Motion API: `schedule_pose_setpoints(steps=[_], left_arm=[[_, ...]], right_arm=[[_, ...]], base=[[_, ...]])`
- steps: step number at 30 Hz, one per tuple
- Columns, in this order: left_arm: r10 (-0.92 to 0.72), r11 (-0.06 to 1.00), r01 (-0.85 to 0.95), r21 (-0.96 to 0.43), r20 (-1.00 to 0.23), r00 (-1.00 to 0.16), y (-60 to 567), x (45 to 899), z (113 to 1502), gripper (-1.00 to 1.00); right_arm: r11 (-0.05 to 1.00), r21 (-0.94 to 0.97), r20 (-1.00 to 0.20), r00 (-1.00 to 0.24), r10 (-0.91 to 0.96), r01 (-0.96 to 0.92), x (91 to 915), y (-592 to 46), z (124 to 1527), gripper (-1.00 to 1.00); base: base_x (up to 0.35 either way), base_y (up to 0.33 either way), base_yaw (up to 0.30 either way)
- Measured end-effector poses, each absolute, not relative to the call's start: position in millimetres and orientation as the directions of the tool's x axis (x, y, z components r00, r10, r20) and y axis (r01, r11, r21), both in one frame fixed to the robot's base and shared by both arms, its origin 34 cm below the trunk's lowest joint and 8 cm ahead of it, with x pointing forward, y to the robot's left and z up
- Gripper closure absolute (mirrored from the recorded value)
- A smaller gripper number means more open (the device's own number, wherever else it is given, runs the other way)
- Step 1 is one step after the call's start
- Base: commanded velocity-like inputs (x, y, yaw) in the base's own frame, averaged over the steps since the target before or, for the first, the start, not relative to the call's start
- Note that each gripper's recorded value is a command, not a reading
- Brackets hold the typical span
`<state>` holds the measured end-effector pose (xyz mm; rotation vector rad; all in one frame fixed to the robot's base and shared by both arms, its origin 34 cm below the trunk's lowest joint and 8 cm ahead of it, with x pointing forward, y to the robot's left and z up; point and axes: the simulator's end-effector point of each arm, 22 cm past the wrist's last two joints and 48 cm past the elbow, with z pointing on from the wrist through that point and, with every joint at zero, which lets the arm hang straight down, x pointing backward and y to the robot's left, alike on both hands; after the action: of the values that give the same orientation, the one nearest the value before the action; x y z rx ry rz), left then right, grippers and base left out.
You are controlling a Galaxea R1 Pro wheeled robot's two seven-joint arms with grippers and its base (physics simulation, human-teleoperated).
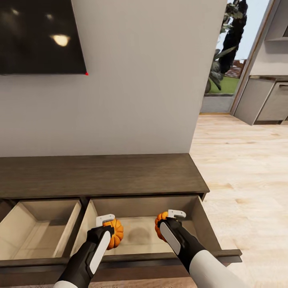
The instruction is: Place each of the two pumpkins and all three candles from the living room inside a cabinet in the living room (use any cabinet), then make sure every cabinet is closed, and position the cauldron so it is next to a table in the living room.
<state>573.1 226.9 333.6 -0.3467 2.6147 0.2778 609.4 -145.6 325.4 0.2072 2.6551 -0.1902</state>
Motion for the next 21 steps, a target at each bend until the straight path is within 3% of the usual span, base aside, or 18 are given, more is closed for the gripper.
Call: schedule_pose_setpoints(steps=[16,21], left_arm=[[-0.188,0.948,-0.287,0.139,-0.482,-0.855,225,570,322,1.0],[-0.189,0.948,-0.287,0.137,-0.482,-0.855,224,570,322,1.0]], right_arm=[[0.98,-0.104,-0.446,-0.889,0.107,0.171,604,-145,311,1.0],[0.982,-0.114,-0.418,-0.904,0.092,0.152,599,-146,309,1.0]], base=[[0.001,0.0,0.0],[0.223,0.0,0.0]])
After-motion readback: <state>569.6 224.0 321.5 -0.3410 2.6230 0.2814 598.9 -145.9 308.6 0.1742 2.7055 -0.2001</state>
